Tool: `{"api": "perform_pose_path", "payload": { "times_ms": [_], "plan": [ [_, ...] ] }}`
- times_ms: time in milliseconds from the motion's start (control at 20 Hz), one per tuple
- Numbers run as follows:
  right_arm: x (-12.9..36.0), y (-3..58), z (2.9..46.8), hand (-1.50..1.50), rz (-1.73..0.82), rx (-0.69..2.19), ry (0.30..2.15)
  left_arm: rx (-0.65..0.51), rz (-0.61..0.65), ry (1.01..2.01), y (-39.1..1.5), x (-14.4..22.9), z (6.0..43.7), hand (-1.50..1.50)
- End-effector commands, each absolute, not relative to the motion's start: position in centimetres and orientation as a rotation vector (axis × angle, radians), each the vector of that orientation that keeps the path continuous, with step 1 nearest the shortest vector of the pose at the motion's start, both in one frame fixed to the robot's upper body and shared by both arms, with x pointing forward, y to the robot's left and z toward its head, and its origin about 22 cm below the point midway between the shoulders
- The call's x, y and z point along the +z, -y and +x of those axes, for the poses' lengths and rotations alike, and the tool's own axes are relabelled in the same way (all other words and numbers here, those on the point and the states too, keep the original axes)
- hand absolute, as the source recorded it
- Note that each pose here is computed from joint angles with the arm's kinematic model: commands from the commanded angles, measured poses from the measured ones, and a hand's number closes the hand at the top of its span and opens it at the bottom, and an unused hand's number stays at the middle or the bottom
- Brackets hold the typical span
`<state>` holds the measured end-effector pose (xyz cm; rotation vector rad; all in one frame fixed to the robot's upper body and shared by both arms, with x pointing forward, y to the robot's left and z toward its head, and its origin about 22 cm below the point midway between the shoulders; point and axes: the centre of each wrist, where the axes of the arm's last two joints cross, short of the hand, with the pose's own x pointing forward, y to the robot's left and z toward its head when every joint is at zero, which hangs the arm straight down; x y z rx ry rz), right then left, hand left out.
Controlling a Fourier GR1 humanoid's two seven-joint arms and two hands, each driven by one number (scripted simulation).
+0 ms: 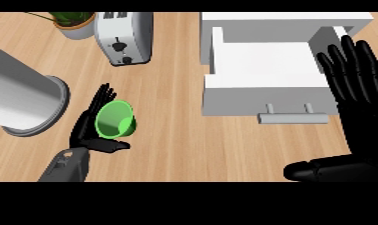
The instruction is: Pick up the cup, place it into the drawer and close the drawer
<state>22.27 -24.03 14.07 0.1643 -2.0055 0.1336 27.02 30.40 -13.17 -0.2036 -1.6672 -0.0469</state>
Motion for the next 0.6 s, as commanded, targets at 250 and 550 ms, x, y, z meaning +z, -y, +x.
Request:
{"api": "perform_pose_path", "payload": {
  "times_ms": [250,550],
  "plan": [
    [15.0,24.3,21.7,-1.5,0.176,0.137,2.002,0.025,-0.332,1.679,-29.4,-14.0,27.3,-1.5],
    [13.2,24.5,22.3,-1.5,0.184,0.138,2.005,0.049,-0.493,1.657,-29.0,-14.4,26.9,-1.5]
  ]
}}
